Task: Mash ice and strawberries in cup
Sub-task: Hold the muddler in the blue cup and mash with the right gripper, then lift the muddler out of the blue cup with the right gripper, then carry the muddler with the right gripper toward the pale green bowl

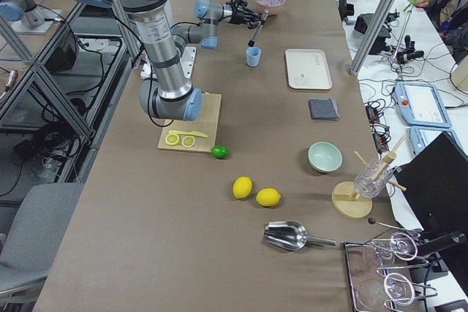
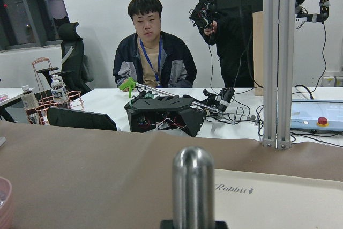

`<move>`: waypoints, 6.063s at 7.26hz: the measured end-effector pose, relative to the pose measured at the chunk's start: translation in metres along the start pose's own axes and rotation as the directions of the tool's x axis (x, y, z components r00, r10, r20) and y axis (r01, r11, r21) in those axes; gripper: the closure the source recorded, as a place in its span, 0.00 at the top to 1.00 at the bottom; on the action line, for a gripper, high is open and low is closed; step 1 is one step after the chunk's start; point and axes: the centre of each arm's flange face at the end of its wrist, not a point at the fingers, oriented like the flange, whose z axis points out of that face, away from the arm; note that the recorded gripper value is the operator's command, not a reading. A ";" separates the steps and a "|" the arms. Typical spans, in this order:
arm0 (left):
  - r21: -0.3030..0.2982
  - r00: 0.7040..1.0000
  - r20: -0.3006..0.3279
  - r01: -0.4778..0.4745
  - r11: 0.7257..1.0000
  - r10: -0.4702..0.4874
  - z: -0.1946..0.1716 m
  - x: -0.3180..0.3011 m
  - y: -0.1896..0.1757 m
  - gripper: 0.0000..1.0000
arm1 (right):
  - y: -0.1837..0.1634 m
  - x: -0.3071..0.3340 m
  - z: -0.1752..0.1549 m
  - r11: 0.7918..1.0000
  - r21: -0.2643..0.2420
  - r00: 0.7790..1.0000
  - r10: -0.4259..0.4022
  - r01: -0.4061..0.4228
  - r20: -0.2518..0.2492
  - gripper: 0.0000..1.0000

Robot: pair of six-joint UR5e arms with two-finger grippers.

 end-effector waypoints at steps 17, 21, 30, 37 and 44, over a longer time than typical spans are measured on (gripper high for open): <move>-0.007 1.000 0.001 0.009 1.000 -0.009 0.002 -0.003 0.007 0.98 | 0.038 0.010 0.031 0.996 -0.072 0.999 -0.049 0.047 -0.024 0.00; -0.002 1.000 0.000 0.003 1.000 -0.003 0.000 0.000 0.005 0.98 | 0.020 0.018 0.035 0.995 -0.091 0.999 -0.033 0.034 0.012 0.00; 0.054 0.998 -0.006 -0.055 0.997 0.055 -0.024 0.028 -0.019 0.98 | -0.107 0.272 0.086 0.889 -0.450 0.990 0.124 -0.081 0.066 0.00; 0.105 0.989 -0.014 -0.143 0.984 0.145 -0.050 0.072 -0.019 0.98 | -0.049 0.514 0.067 0.594 -0.736 0.943 0.263 -0.327 -0.207 0.00; 0.110 0.983 -0.014 -0.180 0.977 0.183 -0.048 0.092 -0.022 0.98 | 0.024 0.559 0.034 0.471 -0.834 0.955 0.198 -0.289 -0.219 0.00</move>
